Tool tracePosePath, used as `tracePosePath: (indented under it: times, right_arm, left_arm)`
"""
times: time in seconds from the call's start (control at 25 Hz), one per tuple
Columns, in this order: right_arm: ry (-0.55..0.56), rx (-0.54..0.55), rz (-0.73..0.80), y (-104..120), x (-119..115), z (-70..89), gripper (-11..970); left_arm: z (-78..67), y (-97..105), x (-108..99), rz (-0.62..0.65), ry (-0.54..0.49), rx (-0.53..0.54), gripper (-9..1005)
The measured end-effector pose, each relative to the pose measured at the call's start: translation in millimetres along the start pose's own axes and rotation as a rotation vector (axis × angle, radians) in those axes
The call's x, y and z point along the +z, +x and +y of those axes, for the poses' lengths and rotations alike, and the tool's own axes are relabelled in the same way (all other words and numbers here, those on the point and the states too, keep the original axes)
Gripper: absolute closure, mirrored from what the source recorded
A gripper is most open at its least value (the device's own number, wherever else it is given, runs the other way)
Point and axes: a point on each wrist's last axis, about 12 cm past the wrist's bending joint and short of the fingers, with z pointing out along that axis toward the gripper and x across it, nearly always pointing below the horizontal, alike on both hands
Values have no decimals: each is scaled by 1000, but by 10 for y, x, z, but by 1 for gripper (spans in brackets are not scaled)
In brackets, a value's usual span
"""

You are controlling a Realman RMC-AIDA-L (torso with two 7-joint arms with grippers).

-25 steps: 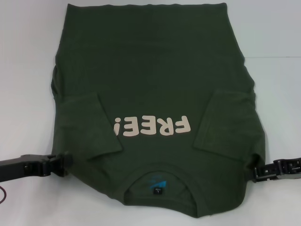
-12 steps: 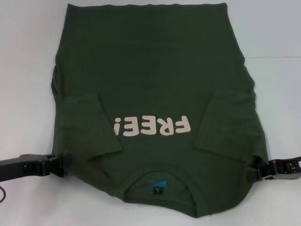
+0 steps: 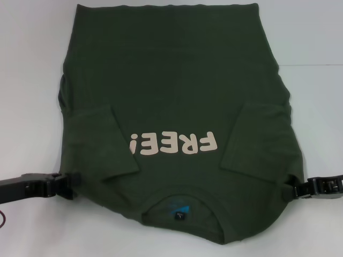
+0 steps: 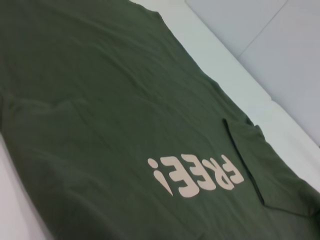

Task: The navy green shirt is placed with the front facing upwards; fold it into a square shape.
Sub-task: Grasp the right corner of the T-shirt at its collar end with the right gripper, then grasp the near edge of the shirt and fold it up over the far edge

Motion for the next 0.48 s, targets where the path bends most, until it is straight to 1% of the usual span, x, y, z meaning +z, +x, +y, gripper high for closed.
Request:
tracePosePath:
  times: [0.16, 0.32, 0.48]
  right_arm:
    - [-21, -15, -25, 84, 9, -22, 911]
    - [-46, -26, -50, 245, 4, -68, 911]
    - [-102, -43, -88, 410, -48, -86, 910]
  left_arm:
    - [-1, 28, -54, 1, 12, -51, 935]
    - [-19, 92, -149, 4, 43, -101, 932]
    - [-48, 177, -239, 1, 78, -131, 930]
